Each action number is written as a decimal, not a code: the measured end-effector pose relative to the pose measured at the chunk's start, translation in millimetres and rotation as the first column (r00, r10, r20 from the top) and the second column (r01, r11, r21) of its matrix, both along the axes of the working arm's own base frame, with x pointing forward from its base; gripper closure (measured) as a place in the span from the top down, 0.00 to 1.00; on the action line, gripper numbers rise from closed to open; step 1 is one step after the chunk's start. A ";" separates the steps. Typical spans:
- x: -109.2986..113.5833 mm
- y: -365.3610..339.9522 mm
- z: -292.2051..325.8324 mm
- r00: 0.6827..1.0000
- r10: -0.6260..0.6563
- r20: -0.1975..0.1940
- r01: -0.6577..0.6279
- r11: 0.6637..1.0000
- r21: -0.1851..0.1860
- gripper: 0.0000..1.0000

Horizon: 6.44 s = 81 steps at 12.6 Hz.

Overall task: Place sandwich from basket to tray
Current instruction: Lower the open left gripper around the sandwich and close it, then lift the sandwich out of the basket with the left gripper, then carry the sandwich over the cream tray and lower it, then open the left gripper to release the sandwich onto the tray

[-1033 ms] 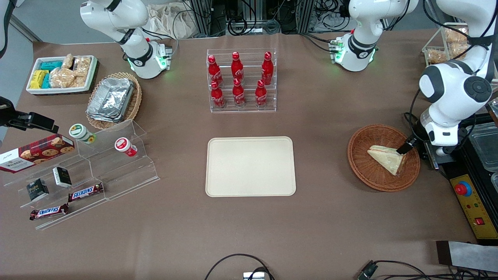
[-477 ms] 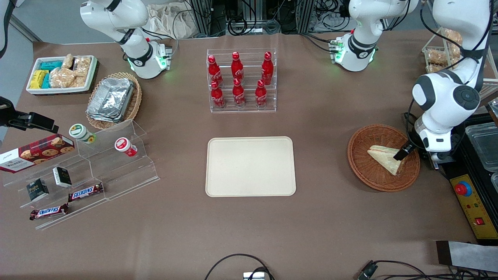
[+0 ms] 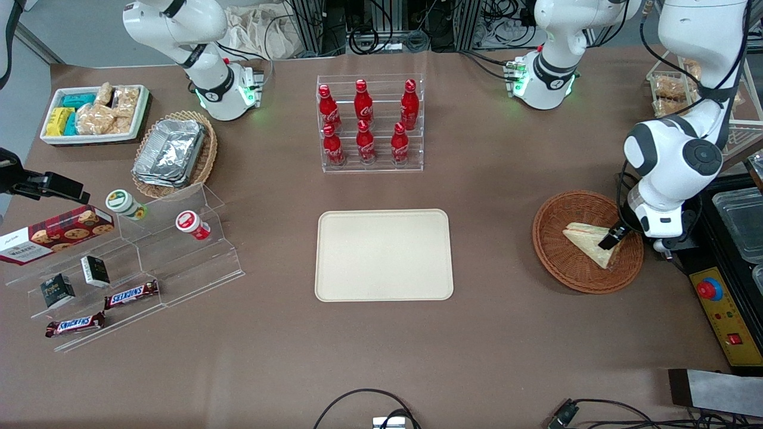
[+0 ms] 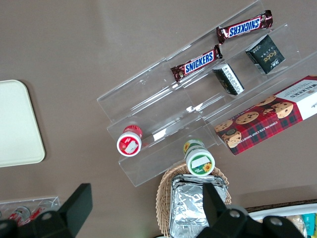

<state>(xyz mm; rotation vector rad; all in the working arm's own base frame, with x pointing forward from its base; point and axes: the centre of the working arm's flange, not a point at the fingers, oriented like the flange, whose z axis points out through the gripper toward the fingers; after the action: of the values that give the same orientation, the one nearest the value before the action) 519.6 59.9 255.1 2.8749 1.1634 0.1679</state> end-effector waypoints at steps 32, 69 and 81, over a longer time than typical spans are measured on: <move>-18.8 -339.7 204.5 0.665 -0.735 -0.132 0.746 0.660 0.088 0.15; 0.5 -533.2 -22.4 0.721 -0.662 -0.207 0.693 0.695 0.192 0.41; 50.8 -499.0 52.6 0.815 -0.571 -0.095 0.577 0.791 0.204 0.74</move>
<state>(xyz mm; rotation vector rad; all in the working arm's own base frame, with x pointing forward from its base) 570.3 -439.0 307.7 3.2765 0.2233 0.2469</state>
